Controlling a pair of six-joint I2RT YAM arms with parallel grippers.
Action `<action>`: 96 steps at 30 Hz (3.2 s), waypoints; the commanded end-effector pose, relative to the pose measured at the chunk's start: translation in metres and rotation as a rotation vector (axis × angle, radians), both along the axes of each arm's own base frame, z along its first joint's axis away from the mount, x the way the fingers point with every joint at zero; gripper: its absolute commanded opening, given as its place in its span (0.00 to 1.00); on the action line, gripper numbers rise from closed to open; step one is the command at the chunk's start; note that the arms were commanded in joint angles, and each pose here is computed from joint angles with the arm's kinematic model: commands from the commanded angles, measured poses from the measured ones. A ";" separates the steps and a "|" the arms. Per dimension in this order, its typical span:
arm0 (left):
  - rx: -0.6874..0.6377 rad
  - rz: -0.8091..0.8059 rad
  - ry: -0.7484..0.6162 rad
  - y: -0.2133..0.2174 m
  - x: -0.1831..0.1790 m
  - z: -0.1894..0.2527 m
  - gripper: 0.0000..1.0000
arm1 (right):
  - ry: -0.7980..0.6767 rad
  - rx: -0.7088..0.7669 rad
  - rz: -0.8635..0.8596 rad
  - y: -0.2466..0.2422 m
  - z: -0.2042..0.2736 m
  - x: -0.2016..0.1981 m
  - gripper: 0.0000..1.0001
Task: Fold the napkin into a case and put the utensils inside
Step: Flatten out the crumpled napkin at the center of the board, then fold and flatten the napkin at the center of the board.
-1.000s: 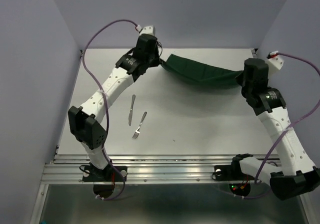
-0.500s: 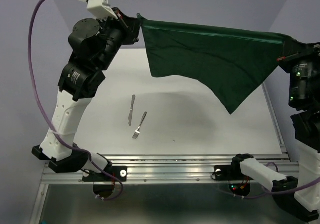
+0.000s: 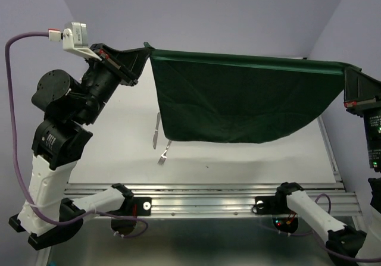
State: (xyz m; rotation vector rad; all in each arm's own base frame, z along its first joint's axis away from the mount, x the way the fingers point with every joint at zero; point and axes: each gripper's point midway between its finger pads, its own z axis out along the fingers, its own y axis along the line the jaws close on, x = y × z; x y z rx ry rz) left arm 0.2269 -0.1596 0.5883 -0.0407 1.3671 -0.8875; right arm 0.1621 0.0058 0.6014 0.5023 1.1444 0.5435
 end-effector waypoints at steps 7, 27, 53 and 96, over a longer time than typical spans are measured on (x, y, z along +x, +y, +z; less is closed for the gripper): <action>0.015 0.220 0.042 0.030 0.032 -0.024 0.00 | 0.160 0.030 -0.339 -0.052 -0.050 0.030 0.01; 0.309 0.135 0.512 -0.039 0.267 -0.272 0.00 | 0.615 -0.282 -0.444 -0.037 -0.272 0.299 0.01; 0.370 0.026 0.701 -0.049 0.331 -0.391 0.00 | 0.849 -0.156 -0.246 -0.065 -0.413 0.363 0.01; 0.378 -0.095 0.834 -0.082 0.159 -0.415 0.00 | 1.042 -0.028 -0.288 -0.058 -0.466 0.173 0.01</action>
